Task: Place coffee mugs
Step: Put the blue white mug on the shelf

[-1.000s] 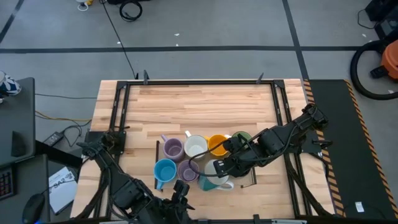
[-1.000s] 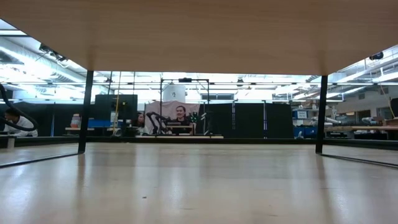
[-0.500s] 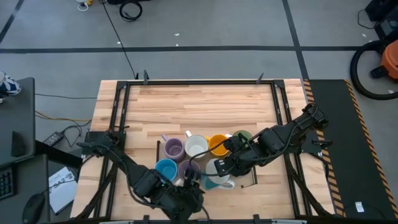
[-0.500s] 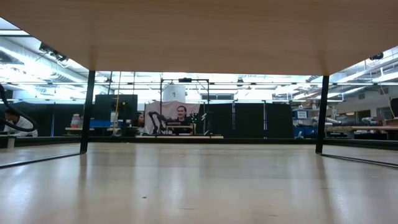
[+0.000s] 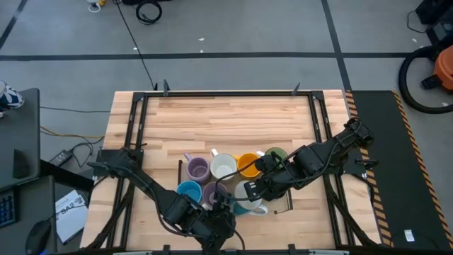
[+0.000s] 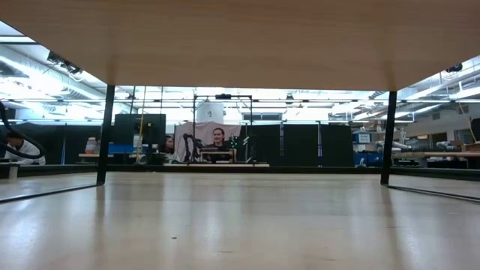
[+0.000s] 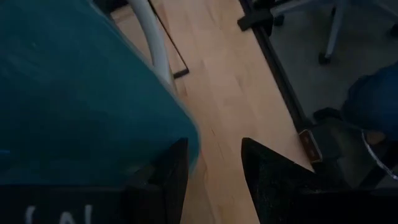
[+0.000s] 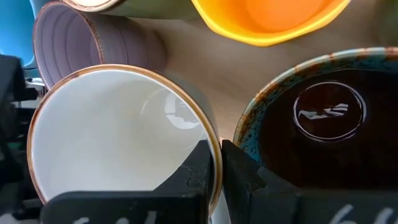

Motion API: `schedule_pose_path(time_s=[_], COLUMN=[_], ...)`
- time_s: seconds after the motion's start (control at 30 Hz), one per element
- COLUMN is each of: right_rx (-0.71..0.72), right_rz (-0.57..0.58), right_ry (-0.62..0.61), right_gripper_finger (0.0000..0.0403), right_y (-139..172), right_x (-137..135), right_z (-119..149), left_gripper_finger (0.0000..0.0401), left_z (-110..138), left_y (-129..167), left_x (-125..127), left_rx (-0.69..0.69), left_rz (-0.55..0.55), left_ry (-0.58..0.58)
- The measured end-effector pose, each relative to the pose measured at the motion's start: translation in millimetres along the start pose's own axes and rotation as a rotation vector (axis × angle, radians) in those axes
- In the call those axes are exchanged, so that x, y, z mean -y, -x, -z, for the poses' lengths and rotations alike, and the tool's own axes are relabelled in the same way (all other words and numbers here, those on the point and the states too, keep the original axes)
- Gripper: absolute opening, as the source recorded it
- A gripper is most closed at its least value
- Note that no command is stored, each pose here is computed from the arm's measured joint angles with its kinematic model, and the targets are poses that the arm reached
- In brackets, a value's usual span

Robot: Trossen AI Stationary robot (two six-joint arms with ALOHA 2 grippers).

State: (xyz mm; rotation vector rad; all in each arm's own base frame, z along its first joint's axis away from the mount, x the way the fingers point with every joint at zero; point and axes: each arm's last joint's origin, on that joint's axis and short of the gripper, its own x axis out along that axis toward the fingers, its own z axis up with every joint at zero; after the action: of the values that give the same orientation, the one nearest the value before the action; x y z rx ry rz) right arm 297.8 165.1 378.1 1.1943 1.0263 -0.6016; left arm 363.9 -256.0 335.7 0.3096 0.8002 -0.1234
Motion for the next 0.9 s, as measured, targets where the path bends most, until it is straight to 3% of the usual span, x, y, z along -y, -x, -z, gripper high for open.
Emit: schedule_pose_path(time_s=[0.9], right_rx=[0.0], right_rz=[-0.005], right_ry=[-0.001], right_gripper_finger=[0.0033], right_y=[-1.4], right_x=[-0.9], right_z=[0.3], left_gripper_finger=[0.0156], left_z=[-0.2], left_y=[-3.0], left_x=[-4.3], left_rx=[-0.002], left_rz=[-0.028], left_ry=[0.006])
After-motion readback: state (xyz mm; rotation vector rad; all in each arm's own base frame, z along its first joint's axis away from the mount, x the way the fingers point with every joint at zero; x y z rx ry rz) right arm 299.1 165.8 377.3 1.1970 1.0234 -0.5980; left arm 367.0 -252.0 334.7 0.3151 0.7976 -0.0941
